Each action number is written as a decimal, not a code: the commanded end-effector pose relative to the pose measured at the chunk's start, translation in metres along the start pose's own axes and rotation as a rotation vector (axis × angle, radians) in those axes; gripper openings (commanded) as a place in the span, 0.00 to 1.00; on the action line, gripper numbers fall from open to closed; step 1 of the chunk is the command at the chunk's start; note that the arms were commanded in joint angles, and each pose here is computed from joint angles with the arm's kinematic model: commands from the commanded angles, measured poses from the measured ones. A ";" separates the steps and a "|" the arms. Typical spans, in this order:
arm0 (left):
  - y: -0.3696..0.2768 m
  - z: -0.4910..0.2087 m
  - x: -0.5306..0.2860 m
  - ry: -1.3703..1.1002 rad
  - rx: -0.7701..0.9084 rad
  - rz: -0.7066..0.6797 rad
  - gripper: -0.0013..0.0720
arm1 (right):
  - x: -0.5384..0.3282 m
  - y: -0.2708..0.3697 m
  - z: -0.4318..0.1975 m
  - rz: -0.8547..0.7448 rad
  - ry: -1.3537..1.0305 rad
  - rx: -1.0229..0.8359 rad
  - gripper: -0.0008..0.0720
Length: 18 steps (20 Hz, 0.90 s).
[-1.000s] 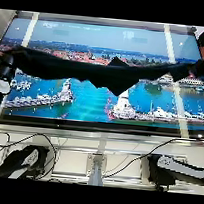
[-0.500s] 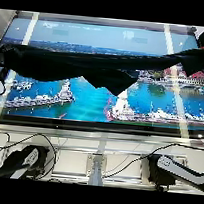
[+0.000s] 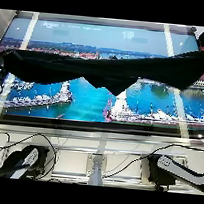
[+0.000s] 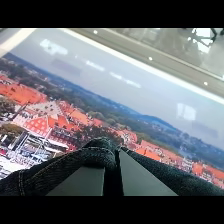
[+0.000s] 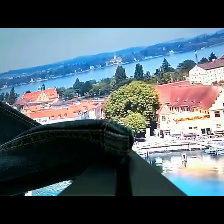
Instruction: Fold the clothes and pants, and hang the long-sleeved shirts on hangers.
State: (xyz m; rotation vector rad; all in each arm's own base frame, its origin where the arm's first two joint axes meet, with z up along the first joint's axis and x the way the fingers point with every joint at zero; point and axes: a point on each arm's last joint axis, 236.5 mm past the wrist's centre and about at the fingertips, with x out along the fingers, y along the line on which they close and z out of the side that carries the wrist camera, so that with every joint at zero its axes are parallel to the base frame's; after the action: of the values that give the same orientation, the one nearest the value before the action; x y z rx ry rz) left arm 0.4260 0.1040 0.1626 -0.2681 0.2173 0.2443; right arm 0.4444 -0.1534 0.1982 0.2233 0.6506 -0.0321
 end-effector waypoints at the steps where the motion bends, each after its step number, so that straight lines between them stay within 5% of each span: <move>1: -0.003 -0.015 -0.003 0.070 0.000 -0.013 0.09 | -0.002 -0.001 -0.022 -0.005 0.092 -0.025 0.04; 7: 0.008 -0.076 -0.060 0.416 0.323 -0.006 0.09 | -0.045 0.026 -0.094 0.072 0.407 -0.078 0.04; 11: 0.050 -0.097 -0.114 0.618 0.503 0.118 0.09 | -0.083 0.035 -0.117 0.066 0.513 -0.132 0.04; 18: 0.092 -0.115 -0.188 0.849 0.573 0.269 0.09 | -0.128 0.055 -0.132 0.058 0.523 -0.168 0.04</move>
State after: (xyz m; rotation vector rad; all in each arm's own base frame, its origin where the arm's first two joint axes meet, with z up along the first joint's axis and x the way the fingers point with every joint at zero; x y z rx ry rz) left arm 0.2472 0.1064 0.0869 0.2171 0.9935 0.2531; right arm 0.2885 -0.0841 0.1810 0.0992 1.1410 0.1395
